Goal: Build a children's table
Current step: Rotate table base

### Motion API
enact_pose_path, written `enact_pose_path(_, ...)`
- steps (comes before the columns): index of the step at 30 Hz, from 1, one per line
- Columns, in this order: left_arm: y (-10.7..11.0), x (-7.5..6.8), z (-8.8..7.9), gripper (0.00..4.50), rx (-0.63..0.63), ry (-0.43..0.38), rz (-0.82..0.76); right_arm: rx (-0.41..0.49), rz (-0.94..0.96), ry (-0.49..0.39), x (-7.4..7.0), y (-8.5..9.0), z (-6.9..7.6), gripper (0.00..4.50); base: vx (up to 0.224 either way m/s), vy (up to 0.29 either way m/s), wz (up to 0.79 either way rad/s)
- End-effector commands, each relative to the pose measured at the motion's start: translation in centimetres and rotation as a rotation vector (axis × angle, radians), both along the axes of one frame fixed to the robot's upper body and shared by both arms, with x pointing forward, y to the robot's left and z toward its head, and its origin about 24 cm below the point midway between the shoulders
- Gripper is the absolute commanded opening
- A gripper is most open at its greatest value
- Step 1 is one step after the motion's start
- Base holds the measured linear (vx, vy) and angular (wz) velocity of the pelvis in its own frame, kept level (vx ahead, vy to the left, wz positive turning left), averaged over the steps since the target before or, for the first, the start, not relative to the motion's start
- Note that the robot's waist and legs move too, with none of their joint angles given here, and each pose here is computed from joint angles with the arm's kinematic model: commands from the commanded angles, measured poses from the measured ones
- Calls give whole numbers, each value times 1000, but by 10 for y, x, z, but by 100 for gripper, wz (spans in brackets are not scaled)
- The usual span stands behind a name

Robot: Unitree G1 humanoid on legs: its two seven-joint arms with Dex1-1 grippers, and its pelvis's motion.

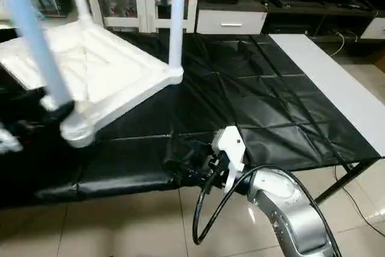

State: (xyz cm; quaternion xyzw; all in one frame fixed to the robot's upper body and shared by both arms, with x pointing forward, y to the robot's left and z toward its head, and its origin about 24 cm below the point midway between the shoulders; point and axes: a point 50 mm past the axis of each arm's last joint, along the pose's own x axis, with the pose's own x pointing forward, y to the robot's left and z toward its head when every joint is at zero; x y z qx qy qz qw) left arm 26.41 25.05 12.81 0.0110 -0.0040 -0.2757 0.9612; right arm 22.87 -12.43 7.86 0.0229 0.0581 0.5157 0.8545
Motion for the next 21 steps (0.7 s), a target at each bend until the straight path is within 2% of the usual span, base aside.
enact_pose_path(1, -22, 3, 5, 447, 8, -3, -79, -4, 6, -22, 2, -2, 5, 318, 0, 0, 0)
enact_pose_path(3, -40, 14, 5, 447, 14, 5, -85, -4, 5, -22, 2, -2, 5, 318, 0, 0, 0)
enact_pose_path(4, -42, 15, 5, 447, 15, 4, -86, -4, 4, -22, 2, -2, 5, 318, 0, 0, 0)
enact_pose_path(8, -78, 43, 1, 447, 33, -10, -71, -8, 8, -22, 1, -1, 4, 318, 0, 0, 0)
enact_pose_path(9, -79, 44, 1, 447, 34, -10, -71, -8, 9, -22, 1, -1, 4, 318, 0, 0, 0)
enact_pose_path(10, -92, 52, 0, 447, 34, -7, -76, -9, 8, -22, 1, -1, 5, 318, 0, 0, 0)
enact_pose_path(15, -130, 72, -10, 447, 67, 2, -120, -13, 1, -22, -1, -3, 5, 318, 0, 0, 0)
enact_pose_path(17, -136, 74, -12, 447, 80, 3, -130, -13, -1, -22, -1, -4, 5, 318, 0, 0, 0)
enact_pose_path(20, -176, 89, -20, 447, 125, 4, -203, -20, -10, -25, -1, -6, 6, 318, 0, 0, 0)
enact_pose_path(21, -181, 91, -20, 447, 126, 4, -204, -21, -10, -25, -1, -7, 6, 318, 0, 0, 0)
